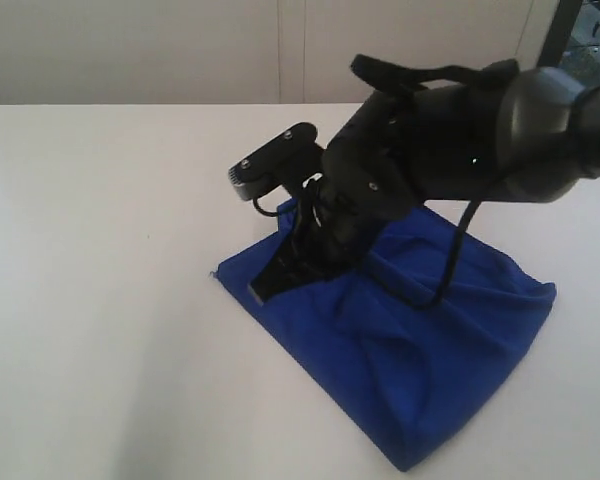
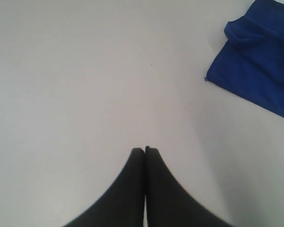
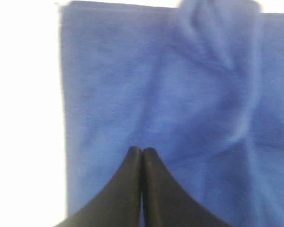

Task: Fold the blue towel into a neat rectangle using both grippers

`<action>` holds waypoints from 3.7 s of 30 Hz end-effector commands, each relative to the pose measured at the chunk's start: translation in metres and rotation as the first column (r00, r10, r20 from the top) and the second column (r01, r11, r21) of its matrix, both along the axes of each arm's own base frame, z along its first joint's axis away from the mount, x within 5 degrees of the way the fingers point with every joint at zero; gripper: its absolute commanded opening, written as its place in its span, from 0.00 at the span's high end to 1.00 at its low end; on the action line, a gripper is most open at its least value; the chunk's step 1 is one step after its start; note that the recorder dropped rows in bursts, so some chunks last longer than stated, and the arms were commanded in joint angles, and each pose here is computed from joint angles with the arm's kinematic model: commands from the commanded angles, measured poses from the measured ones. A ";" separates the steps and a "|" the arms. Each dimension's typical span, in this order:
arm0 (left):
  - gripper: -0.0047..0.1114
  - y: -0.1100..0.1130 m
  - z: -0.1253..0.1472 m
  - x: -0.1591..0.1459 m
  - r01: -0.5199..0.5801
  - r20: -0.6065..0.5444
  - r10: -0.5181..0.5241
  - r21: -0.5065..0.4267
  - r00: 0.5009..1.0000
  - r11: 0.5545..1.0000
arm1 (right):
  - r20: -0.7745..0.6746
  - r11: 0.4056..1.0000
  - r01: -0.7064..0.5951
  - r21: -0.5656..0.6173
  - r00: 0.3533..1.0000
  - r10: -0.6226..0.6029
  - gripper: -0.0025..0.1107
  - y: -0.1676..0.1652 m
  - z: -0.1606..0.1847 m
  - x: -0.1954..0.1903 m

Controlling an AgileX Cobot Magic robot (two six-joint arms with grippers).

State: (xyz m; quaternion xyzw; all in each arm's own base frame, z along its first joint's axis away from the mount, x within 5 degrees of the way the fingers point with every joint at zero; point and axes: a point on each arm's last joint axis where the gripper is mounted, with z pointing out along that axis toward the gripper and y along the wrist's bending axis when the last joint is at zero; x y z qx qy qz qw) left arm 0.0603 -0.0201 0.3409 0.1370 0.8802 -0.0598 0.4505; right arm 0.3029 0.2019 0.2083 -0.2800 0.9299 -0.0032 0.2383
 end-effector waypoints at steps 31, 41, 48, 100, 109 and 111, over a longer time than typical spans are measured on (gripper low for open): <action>0.96 0.000 -0.002 -0.002 -0.001 -0.007 0.001 -0.006 1.000 1.000 | -0.046 0.970 0.071 0.231 0.997 -0.062 0.98 0.050 -0.091 0.039; 0.96 0.000 -0.002 -0.002 -0.001 -0.007 0.001 -0.006 1.000 1.000 | 0.007 0.910 0.184 0.372 0.980 -0.200 0.98 0.054 -0.103 0.081; 0.96 0.000 -0.002 -0.002 -0.001 -0.007 0.001 -0.006 1.000 1.000 | 0.069 0.872 0.181 0.455 0.969 -0.237 0.98 0.053 -0.077 0.092; 0.96 0.000 -0.002 -0.002 -0.001 -0.007 0.001 -0.006 1.000 1.000 | -0.219 0.866 0.447 -0.227 0.843 -0.492 0.98 -0.159 -0.090 0.063; 0.96 0.000 -0.002 -0.002 -0.001 -0.007 0.001 -0.006 1.000 1.000 | -0.240 0.854 0.428 -0.297 0.832 -0.500 0.98 -0.164 -0.089 0.058; 0.96 0.000 -0.002 -0.002 -0.001 -0.007 0.001 -0.006 1.000 1.000 | -0.240 0.851 0.432 -0.297 0.829 -0.505 0.98 -0.164 -0.089 0.058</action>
